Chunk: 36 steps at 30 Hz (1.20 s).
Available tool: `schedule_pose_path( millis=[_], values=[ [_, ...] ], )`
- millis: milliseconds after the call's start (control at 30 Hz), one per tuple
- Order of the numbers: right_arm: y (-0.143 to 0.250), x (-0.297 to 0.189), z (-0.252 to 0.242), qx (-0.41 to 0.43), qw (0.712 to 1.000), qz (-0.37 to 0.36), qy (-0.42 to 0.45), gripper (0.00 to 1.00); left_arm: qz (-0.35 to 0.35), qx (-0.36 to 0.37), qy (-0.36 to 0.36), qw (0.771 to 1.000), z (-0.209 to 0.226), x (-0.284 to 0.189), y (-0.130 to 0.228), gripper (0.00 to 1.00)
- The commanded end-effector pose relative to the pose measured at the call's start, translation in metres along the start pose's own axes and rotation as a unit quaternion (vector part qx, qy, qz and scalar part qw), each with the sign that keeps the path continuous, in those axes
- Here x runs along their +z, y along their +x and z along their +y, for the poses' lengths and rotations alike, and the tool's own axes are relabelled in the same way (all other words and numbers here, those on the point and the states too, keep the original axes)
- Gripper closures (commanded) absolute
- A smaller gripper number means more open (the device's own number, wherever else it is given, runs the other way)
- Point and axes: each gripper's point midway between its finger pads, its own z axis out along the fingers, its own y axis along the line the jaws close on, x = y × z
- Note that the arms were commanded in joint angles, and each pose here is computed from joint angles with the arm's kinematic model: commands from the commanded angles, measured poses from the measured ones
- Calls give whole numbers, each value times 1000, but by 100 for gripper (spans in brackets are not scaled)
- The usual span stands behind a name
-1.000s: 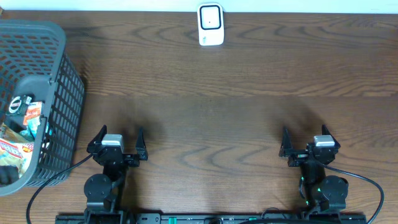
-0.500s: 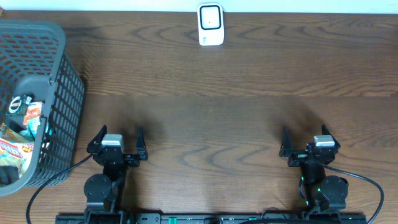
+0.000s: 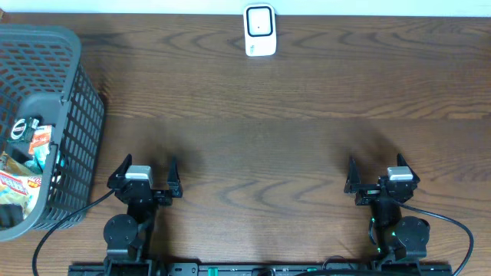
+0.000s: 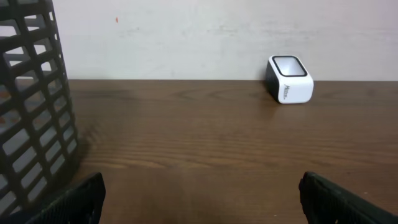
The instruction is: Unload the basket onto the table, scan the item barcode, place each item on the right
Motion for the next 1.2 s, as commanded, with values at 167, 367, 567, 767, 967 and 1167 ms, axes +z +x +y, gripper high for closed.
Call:
schedule_pose_path(
  millis=[167, 367, 567, 767, 967, 1167],
  values=[
    [1, 0, 3, -6, 1000, 0, -6, 1, 6, -56, 179, 982, -60, -10, 1, 2],
    [0, 0, 3, -6, 1000, 0, -6, 1, 4, -56, 182, 982, -61, -10, 0, 2],
    [0, 0, 3, -6, 1000, 0, -6, 1, -15, -51, 182, 982, -61, -11, -9, 2],
    [0, 0, 3, -6, 1000, 0, -6, 1, -36, -49, 167, 984, -56, -9, -18, 2],
    [0, 0, 2, -6, 1000, 0, -5, 1, -51, -50, 124, 990, -41, -6, -24, 2],
    [0, 0, 3, -6, 1000, 0, -6, 1, -52, -55, 68, 995, -22, -2, -23, 2]
  ],
)
